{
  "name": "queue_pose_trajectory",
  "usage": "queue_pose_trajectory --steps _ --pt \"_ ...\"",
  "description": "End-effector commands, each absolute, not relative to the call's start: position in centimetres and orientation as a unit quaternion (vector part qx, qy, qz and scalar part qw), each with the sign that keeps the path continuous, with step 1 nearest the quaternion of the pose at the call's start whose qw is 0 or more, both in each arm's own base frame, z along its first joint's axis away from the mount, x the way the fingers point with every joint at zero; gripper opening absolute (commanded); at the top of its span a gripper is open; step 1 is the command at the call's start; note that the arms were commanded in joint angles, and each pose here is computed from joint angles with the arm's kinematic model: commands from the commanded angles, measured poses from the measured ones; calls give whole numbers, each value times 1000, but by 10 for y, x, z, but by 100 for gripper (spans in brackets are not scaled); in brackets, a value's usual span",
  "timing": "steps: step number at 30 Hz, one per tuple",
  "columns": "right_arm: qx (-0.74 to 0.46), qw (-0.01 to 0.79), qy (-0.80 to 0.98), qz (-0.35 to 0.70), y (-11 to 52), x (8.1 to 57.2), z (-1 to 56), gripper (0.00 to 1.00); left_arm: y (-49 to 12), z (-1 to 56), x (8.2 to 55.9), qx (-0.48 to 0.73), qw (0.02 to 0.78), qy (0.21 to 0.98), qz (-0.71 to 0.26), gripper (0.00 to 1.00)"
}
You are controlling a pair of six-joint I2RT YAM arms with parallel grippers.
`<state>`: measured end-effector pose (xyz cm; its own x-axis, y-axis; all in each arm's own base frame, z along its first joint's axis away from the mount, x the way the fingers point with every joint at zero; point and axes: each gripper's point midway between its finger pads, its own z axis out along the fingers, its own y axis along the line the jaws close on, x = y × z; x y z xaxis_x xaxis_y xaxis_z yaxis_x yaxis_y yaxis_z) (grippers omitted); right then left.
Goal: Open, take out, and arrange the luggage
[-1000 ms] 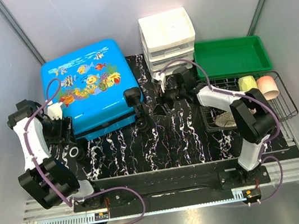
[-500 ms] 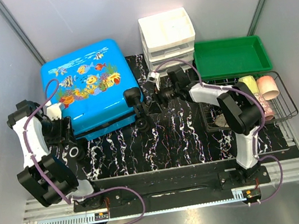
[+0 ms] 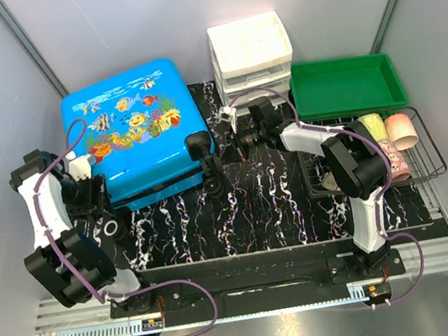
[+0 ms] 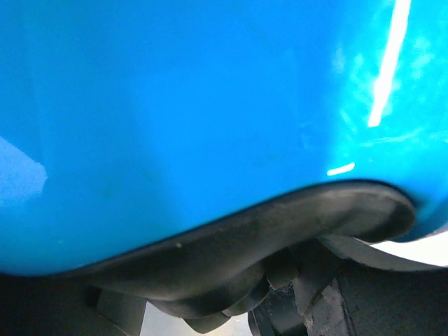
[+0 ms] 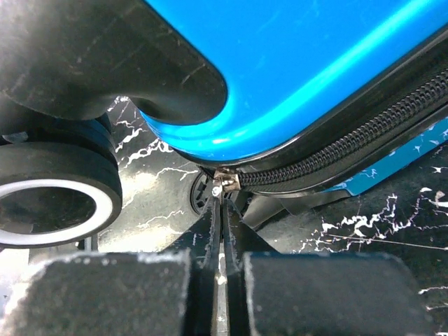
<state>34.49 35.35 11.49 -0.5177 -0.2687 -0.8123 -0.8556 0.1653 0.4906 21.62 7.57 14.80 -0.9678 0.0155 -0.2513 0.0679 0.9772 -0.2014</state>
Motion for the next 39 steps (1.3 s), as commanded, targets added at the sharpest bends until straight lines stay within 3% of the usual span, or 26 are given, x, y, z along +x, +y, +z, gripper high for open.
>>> queue_pose_trajectory --steps 1,13,21,25,26,27,30,34,39 --pt "-430 354 693 458 342 358 142 0 103 148 238 28 147 987 -63 40" --pt "-377 525 724 240 300 455 155 0 125 146 248 16 140 989 -48 18" --pt "-386 553 695 249 319 484 159 0 135 145 258 12 139 989 -43 10" --pt "-421 521 666 328 347 457 160 0 137 152 268 13 154 987 -50 11" --pt "-427 514 663 338 351 451 160 0 135 154 271 16 156 986 -58 14" --pt "-432 507 661 346 355 444 159 0 133 158 274 19 162 984 -67 25" --pt "-451 493 645 371 369 417 159 0 122 192 294 27 229 968 -95 68" --pt "-464 476 636 391 385 391 156 0 112 251 314 34 329 939 -92 83" --pt "-478 459 624 414 413 361 157 0 105 279 315 38 355 929 -98 86"
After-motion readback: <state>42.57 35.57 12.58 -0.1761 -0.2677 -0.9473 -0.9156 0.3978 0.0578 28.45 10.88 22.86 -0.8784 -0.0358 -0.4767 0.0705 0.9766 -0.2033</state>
